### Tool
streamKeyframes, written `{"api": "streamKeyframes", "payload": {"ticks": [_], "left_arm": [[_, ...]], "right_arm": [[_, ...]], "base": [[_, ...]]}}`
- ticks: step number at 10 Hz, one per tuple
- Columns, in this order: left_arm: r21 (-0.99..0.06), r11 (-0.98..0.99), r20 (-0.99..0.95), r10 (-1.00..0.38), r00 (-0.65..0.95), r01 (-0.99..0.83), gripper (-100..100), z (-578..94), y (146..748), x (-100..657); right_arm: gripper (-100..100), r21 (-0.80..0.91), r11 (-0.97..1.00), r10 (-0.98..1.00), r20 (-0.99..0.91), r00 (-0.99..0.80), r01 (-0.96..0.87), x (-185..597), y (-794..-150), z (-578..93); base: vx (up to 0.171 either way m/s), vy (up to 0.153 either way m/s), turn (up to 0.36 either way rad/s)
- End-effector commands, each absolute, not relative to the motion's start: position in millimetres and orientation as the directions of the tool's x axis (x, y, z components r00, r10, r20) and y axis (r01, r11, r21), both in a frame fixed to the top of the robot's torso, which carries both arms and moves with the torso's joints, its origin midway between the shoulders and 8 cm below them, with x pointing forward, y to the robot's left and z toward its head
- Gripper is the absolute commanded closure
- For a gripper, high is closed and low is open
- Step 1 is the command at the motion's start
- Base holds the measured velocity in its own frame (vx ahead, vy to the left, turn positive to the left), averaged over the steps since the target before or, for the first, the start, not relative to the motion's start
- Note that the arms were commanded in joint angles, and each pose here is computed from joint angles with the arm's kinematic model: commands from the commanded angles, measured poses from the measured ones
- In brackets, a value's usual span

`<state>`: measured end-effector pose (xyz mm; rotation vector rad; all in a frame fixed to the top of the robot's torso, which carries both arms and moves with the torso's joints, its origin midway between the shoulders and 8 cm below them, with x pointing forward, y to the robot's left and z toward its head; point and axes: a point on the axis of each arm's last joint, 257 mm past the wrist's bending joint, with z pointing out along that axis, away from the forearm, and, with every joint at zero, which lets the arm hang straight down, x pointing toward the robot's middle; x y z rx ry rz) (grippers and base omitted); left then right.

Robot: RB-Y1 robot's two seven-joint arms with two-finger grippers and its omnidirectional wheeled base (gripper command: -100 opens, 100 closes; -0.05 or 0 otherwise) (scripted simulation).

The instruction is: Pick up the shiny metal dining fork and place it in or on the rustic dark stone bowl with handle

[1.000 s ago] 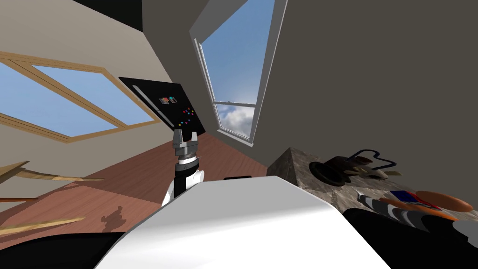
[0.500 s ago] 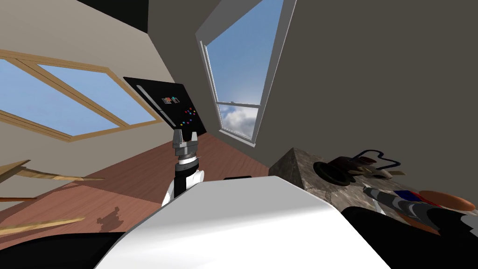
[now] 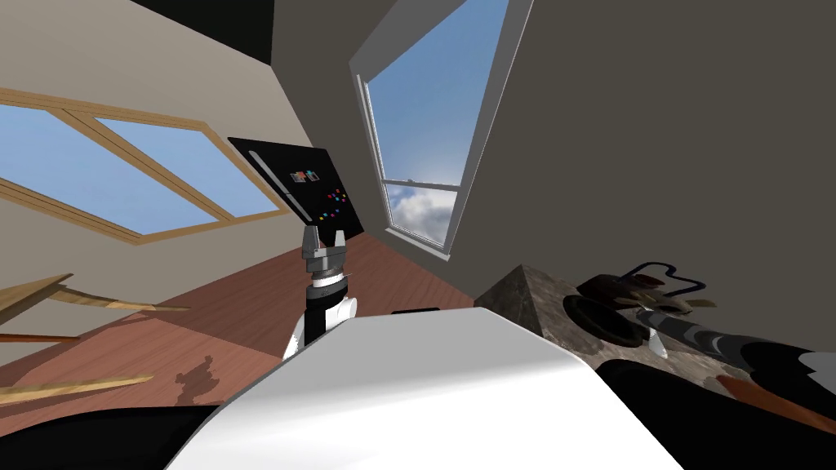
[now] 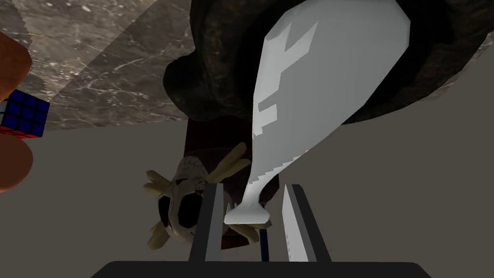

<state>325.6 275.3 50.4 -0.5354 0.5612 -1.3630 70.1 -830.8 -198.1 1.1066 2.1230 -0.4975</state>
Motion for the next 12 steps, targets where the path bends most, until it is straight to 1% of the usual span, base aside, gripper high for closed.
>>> {"api": "streamKeyframes", "payload": {"ticks": [1, 4, 5, 9, 10, 11, 12], "left_arm": [[-0.652, 0.13, -0.062, -0.991, 0.119, 0.747, 0, 50, 275, 326], [-0.652, 0.13, -0.062, -0.991, 0.119, 0.747, 0, 50, 275, 326], [-0.652, 0.13, -0.062, -0.991, 0.119, 0.747, 0, 50, 275, 326], [-0.652, 0.13, -0.062, -0.991, 0.119, 0.747, 0, 50, 275, 326], [-0.652, 0.13, -0.062, -0.991, 0.119, 0.747, 0, 50, 275, 326], [-0.652, 0.13, -0.062, -0.991, 0.119, 0.747, 0, 50, 275, 326], [-0.652, 0.13, -0.062, -0.991, 0.119, 0.747, 0, 50, 275, 326]], "right_arm": [[100, -0.024, 0.571, 0.565, -0.713, -0.414, 0.821, 78, -832, -200], [100, -0.032, 0.573, 0.571, -0.702, -0.427, 0.819, 76, -830, -204], [-100, -0.033, 0.573, 0.571, -0.7, -0.428, 0.819, 76, -830, -205], [-100, -0.033, 0.573, 0.571, -0.701, -0.428, 0.819, 76, -830, -205], [0, -0.033, 0.573, 0.571, -0.701, -0.428, 0.819, 76, -830, -205], [-100, -0.036, 0.585, 0.561, -0.704, -0.436, 0.811, 94, -833, -190], [-100, -0.037, 0.591, 0.557, -0.705, -0.44, 0.806, 103, -834, -184]], "base": [[0.076, 0.011, 0.049], [0.058, 0.012, 0.018], [0.006, 0.001, 0.002], [0.0, 0.0, 0.0], [0.0, 0.0, 0.0], [-0.021, 0.001, -0.118], [-0.04, 0.005, -0.112]]}}
